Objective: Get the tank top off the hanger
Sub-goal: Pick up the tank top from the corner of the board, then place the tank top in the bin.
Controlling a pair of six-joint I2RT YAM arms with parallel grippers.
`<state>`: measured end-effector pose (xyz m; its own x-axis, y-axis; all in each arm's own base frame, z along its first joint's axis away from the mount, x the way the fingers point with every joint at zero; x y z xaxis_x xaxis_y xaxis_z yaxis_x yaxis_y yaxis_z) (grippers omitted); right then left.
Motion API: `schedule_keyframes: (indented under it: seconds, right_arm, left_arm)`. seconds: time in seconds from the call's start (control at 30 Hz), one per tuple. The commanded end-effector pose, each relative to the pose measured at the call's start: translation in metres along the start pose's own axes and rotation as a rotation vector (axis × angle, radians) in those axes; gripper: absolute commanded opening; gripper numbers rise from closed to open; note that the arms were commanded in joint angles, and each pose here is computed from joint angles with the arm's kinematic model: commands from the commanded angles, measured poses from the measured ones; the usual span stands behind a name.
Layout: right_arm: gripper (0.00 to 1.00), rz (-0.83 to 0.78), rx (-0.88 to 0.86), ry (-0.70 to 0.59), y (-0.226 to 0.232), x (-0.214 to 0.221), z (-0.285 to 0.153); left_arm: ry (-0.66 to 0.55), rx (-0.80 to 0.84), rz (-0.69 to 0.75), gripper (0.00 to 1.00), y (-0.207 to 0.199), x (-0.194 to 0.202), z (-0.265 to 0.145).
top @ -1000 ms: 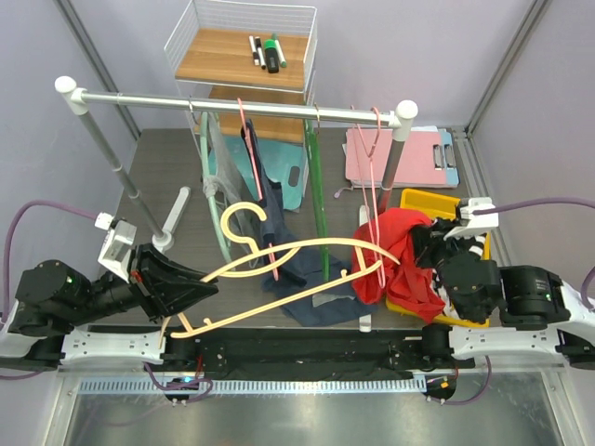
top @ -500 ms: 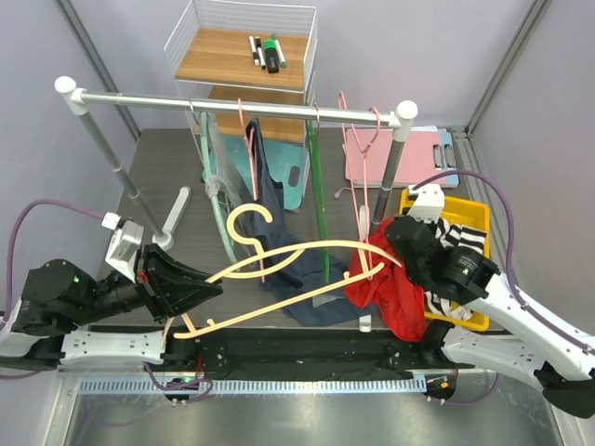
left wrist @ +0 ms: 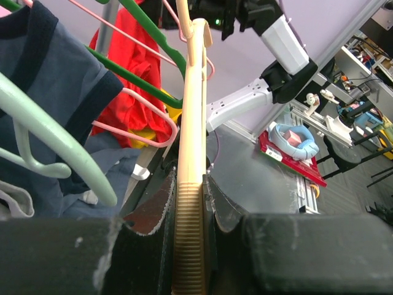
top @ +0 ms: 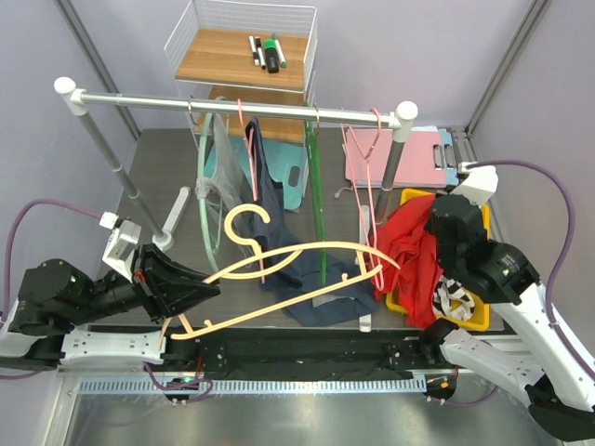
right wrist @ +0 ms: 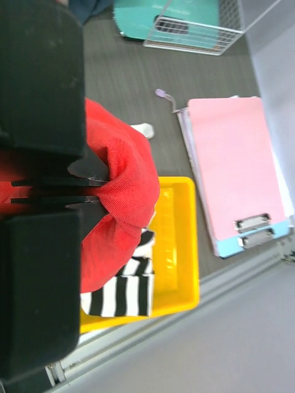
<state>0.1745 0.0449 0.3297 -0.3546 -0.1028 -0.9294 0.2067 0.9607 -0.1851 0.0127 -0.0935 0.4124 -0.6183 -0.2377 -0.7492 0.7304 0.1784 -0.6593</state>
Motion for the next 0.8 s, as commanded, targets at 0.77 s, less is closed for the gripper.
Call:
schedule_keyframes:
  seconds: [0.77]
  right_arm:
    - [0.01,0.059,0.295,-0.240,-0.087,-0.131,-0.061]
  left_arm:
    - [-0.044,0.049,-0.022,0.00,-0.006,-0.013,-0.021]
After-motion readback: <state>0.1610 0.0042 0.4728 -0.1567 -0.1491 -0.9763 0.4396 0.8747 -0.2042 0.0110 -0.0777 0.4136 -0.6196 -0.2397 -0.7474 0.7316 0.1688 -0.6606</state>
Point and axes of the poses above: each gripper's point midway between its finger pads, its own z axis out along the fingers, its own y axis along the line the jaws close on, x = y × z, the point moved 7 cm from there along -z, back along the fingers, and after that the axes turned 15 degrees about -z, right-handed, at the moved point
